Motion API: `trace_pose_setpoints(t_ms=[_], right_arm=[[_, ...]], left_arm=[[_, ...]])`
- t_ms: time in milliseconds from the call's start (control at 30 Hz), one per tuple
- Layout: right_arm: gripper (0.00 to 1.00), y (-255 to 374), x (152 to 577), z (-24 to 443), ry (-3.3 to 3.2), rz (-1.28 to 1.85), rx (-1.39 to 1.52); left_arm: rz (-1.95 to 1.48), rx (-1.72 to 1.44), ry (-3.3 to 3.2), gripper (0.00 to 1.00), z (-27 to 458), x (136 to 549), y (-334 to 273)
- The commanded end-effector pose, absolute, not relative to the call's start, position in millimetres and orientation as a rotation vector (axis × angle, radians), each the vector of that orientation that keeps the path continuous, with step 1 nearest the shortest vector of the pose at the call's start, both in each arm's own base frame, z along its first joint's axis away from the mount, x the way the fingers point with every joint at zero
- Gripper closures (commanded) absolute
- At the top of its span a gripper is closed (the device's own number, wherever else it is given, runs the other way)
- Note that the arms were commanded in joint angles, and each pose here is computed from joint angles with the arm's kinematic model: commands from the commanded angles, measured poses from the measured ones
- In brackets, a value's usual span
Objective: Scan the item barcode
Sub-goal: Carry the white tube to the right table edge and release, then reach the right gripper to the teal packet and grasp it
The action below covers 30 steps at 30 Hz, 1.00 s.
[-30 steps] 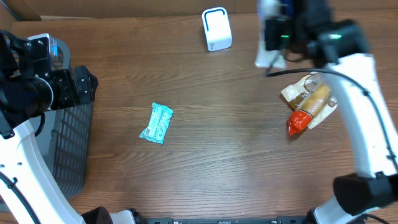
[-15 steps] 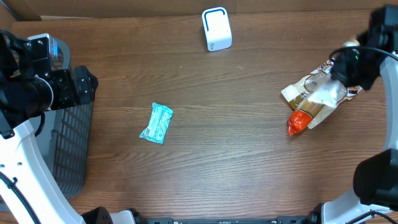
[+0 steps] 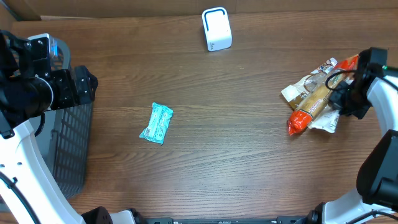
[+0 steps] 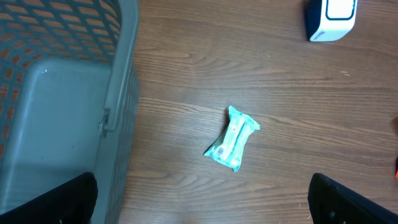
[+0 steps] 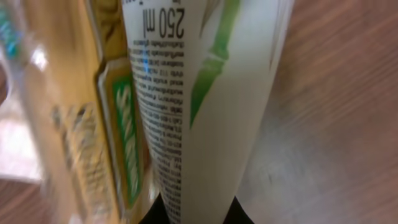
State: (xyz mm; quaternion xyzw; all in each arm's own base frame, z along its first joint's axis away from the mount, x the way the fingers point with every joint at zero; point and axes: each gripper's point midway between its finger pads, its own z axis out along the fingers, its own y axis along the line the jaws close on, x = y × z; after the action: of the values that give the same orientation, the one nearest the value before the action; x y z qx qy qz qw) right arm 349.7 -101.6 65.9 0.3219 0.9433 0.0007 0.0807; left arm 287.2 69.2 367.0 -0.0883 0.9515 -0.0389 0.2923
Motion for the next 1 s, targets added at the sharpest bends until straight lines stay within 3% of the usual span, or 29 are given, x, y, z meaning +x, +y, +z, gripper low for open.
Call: trace_pose_setpoints(t_ms=[0, 167, 233, 300, 467, 700, 967], right_arm=[[0.96, -107, 359, 61, 2.755, -0.028, 0.937], [0.65, -107, 365, 49, 2.711, -0.013, 0.922], [0.43, -106, 360, 50, 2.733, -0.015, 0.93], [0.32, -104, 356, 56, 2.761, -0.006, 0.939], [0.28, -89, 358, 104, 2.82, 0.108, 0.934], [0.21, 14, 388, 185, 2.814, 0.606, 0.449], [0.08, 174, 393, 179, 2.739, 0.827, -0.15]], left_arm=[[-0.099, -0.2, 2.536, 0.0, 367, 289, 69], [-0.099, -0.2, 2.536, 0.01, 367, 289, 69], [-0.099, -0.2, 2.536, 0.0, 367, 289, 69], [-0.1, -0.2, 2.536, 0.01, 367, 289, 69], [-0.099, -0.2, 2.536, 0.0, 367, 289, 69], [-0.099, -0.2, 2.536, 0.0, 367, 289, 69], [-0.099, -0.2, 2.536, 0.01, 367, 289, 69]])
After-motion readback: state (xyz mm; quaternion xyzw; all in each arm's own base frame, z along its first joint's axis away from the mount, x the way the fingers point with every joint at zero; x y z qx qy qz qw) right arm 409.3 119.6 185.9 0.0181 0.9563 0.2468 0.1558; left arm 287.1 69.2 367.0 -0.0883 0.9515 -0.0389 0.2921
